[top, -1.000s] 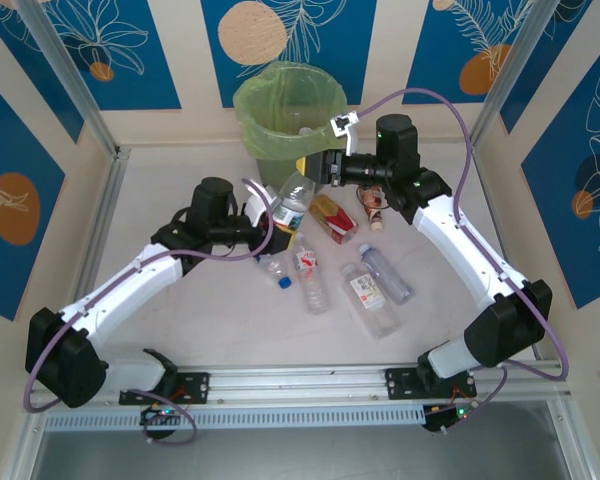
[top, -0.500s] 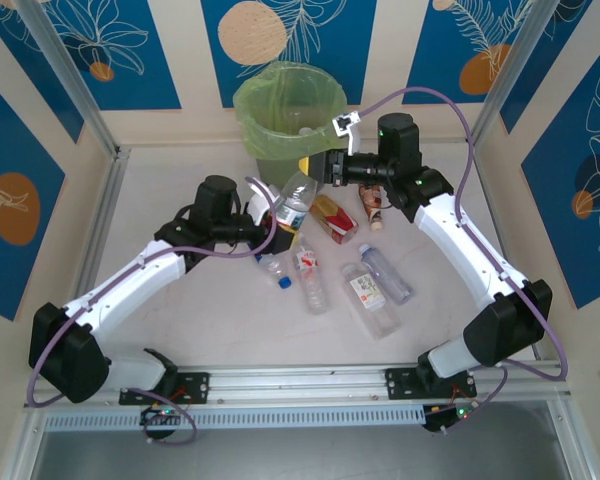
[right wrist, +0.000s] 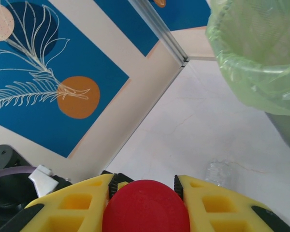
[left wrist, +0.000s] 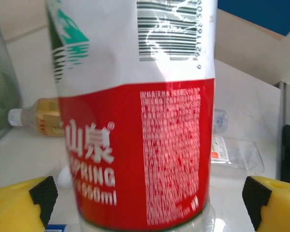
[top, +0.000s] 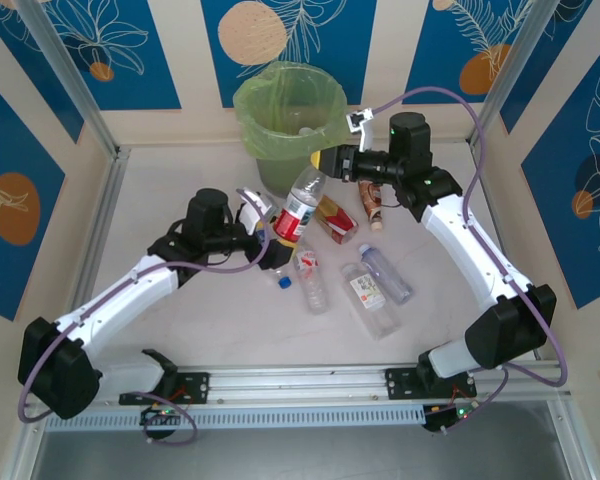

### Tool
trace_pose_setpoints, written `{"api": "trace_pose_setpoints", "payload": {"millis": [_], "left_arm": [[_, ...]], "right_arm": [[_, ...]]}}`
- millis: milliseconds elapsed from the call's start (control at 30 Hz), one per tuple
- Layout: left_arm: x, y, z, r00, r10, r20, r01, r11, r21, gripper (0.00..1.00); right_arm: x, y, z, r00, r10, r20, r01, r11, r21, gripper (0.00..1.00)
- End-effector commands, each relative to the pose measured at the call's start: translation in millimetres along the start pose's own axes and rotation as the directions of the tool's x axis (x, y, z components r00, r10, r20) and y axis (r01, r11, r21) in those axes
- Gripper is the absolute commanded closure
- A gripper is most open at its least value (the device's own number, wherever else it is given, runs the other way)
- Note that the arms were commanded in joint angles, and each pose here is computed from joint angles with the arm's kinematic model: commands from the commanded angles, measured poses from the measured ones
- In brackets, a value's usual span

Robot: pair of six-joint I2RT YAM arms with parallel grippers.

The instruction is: Put the plastic bottles in the bin

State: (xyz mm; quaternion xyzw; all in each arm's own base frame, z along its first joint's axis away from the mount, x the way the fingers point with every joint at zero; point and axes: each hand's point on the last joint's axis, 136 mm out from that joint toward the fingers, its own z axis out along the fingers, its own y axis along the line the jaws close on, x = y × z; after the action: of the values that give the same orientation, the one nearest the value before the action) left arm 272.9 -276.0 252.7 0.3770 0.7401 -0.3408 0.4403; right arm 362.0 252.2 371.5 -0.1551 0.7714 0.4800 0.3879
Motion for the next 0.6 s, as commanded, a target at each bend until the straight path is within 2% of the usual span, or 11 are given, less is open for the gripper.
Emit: {"api": "trace_pose_setpoints", "payload": {"millis": [0, 133, 233, 300, 367, 433, 500, 567], "left_arm": [[-19.7, 23.7, -14.4, 0.993, 0.017, 0.115, 0.0, 0.988, -0.152, 0.0], [-24.5, 44.7, -31.5, 0.981, 0.04, 0.19, 0.021, 0.951, -0.308, 0.0], [-23.8, 67.9, -49.0, 0.97, 0.044, 0.237, 0.071, 0.888, -0.455, 0.0], [-17.9, 93.1, -64.8, 0.969, 0.016, 0.248, 0.137, 0.796, -0.59, 0.0], [-3.9, 122.7, -86.3, 0.968, -0.04, 0.246, 0.214, 0.641, -0.737, 0.0], [9.9, 140.1, -103.0, 0.966, -0.085, 0.243, 0.251, 0.518, -0.818, 0.0], [22.2, 149.9, -113.6, 0.959, -0.125, 0.256, 0.285, 0.439, -0.852, 0.0], [33.3, 156.7, -121.0, 0.945, -0.165, 0.284, 0.326, 0.386, -0.863, 0.0]], "right_arm": [[-10.7, -0.2, -11.2, 0.999, -0.014, 0.043, 0.012, 0.999, 0.038, 1.0], [-21.7, -11.2, -13.8, 0.996, -0.046, 0.071, 0.038, 0.993, 0.114, 1.0], [-34.4, -15.8, -14.9, 0.993, -0.067, 0.099, 0.052, 0.987, 0.152, 1.0], [-43.4, -16.1, -13.8, 0.99, -0.08, 0.119, 0.061, 0.986, 0.156, 1.0], [-53.0, -14.6, -10.3, 0.987, -0.09, 0.135, 0.069, 0.986, 0.15, 1.0], [-61.7, -12.1, -6.5, 0.985, -0.098, 0.142, 0.079, 0.987, 0.138, 1.0], [-73.8, -8.9, -3.4, 0.982, -0.098, 0.159, 0.078, 0.989, 0.127, 1.0], [-87.4, -6.7, 1.1, 0.979, -0.09, 0.181, 0.07, 0.991, 0.113, 1.0]]}}
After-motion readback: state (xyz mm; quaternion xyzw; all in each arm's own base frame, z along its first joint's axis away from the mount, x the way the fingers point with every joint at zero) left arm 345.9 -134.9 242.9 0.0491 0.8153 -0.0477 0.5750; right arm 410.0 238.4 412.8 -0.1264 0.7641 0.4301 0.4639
